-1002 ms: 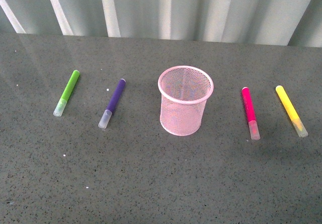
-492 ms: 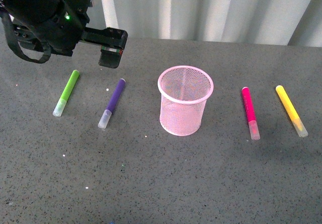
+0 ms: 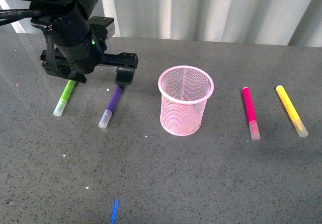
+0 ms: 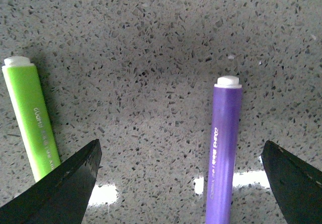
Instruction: Insert purple and pink pens into pink cup
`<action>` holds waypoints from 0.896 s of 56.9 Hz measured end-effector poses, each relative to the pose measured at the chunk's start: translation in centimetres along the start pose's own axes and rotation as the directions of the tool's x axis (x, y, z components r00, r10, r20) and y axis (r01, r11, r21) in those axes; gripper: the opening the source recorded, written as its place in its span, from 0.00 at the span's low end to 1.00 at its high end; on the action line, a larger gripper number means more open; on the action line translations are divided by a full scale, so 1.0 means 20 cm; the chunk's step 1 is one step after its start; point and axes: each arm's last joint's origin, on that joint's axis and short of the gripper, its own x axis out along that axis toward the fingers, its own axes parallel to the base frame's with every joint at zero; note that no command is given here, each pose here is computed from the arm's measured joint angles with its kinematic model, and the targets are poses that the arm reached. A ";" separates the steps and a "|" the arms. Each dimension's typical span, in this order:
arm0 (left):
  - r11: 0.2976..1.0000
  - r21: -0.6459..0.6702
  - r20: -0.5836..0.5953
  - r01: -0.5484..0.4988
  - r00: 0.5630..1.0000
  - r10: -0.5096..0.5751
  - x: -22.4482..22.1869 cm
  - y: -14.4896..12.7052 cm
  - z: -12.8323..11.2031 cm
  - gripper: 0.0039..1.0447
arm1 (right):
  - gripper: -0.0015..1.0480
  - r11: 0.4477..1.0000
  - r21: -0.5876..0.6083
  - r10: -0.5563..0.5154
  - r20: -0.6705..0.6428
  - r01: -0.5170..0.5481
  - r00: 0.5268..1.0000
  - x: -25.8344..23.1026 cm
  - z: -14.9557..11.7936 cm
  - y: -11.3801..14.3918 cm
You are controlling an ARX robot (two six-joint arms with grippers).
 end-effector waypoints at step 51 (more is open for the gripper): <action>1.000 0.016 -0.032 0.012 0.999 -0.012 0.13 -0.18 0.01 0.46 | 0.93 1.000 0.000 0.000 0.000 0.000 1.000 0.00 0.00 0.00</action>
